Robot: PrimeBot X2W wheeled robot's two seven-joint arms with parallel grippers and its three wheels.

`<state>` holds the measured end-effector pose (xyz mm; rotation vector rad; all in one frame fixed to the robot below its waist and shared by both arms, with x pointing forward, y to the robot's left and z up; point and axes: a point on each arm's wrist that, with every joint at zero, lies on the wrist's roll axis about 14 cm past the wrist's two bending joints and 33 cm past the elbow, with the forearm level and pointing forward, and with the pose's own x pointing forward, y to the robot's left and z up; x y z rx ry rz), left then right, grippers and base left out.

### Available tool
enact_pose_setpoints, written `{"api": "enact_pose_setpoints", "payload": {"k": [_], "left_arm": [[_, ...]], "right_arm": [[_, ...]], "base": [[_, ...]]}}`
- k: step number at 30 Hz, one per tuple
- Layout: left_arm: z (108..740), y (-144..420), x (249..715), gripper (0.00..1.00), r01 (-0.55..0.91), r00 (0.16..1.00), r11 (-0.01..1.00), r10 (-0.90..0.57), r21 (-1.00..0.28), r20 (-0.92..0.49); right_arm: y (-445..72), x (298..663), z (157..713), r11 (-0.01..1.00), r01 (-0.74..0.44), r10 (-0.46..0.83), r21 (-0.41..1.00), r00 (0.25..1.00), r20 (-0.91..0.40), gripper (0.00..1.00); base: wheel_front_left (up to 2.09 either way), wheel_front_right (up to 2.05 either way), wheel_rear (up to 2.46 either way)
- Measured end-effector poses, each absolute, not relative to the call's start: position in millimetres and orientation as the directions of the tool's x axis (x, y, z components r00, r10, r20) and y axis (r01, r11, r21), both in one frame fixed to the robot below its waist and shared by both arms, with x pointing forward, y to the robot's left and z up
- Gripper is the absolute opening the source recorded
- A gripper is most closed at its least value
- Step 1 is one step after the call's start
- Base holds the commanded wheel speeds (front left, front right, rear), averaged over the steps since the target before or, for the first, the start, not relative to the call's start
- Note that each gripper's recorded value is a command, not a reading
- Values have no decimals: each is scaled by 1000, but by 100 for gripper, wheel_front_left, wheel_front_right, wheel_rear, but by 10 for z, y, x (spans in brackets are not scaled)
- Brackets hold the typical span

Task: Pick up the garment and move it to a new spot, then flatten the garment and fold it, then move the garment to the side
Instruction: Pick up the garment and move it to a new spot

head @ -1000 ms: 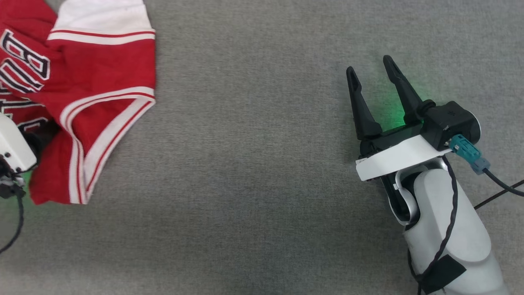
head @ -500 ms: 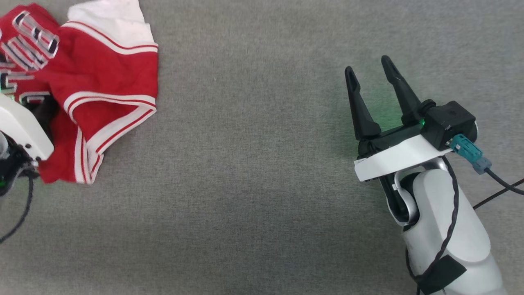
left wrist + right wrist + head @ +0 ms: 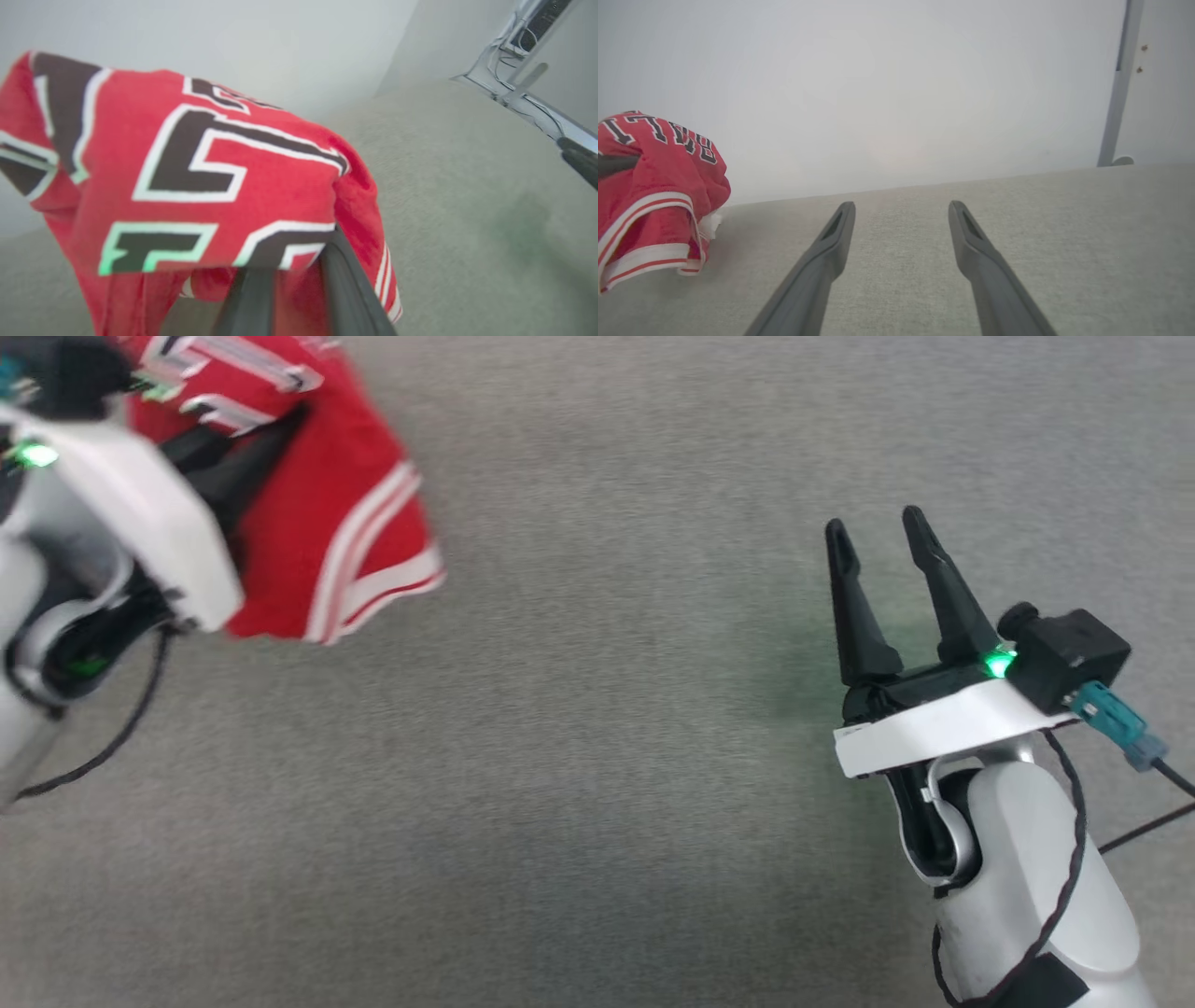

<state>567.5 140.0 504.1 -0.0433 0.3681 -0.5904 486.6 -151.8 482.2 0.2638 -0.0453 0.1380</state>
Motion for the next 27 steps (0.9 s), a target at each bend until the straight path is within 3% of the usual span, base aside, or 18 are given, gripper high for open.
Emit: {"api": "enact_pose_setpoints", "payload": {"k": [7,13,19,27], "left_arm": [[5516,-11,5470,0,814,519,550,-834,-188,-188],[5701,-716,5191,0,896,320,336,-942,-290,-103],[4982,-654,5344,0,860,314,399,-904,-317,-289],[4016,-312,5530,0,844,305,500,-746,-195,-591]], "right_arm": [[-1935,4700,4886,959,-34,15,280,998,69,100],[-2208,4596,4904,955,38,-61,294,996,67,100],[-2427,4498,4880,947,102,-124,305,991,55,100],[-2628,4386,4787,932,170,-187,319,982,23,100]], "base": [[0,0,0],[0,0,0],[0,0,0],[0,0,0]]}}
